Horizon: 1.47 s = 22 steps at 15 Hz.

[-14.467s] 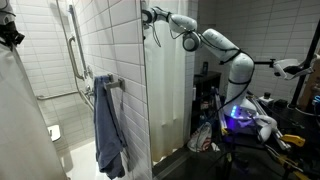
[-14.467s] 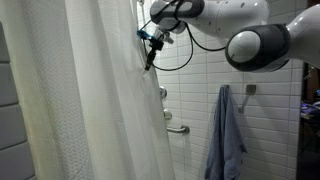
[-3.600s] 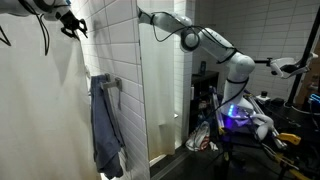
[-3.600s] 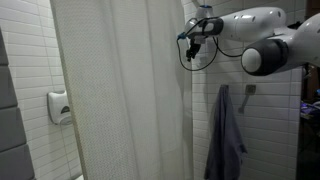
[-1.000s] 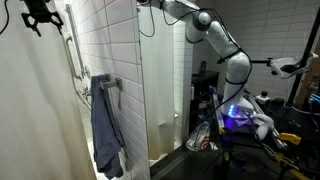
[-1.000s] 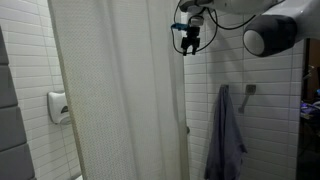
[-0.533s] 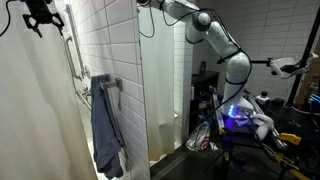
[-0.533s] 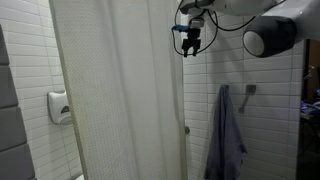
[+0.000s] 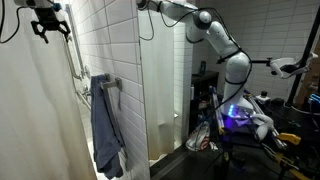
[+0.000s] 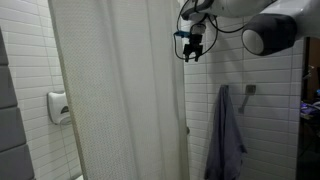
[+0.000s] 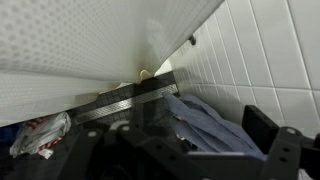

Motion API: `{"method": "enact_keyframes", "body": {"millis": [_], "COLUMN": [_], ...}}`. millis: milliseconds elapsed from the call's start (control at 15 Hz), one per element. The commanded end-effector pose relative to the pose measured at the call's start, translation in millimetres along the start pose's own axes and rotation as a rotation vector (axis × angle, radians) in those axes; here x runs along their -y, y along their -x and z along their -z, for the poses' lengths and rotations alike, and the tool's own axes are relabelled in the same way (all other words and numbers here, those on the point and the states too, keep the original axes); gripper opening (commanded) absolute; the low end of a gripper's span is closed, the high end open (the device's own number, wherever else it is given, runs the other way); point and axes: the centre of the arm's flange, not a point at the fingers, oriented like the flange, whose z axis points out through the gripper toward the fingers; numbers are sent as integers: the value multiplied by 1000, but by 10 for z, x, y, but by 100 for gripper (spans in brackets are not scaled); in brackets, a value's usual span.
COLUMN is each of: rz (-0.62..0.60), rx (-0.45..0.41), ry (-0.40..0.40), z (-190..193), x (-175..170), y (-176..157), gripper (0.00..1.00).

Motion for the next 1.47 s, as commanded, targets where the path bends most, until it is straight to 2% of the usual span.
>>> {"method": "enact_keyframes", "body": {"millis": [0, 533, 1000, 1400], "rz": [-18, -34, -92, -142], "rx": [-5, -77, -116, -87], "ry": [35, 79, 83, 84], "z": [-18, -90, -182, -151], "x": [-382, -924, -1304, -1668], "y": [-278, -582, -1123, -1675], "gripper": [100, 100, 100, 100]}}
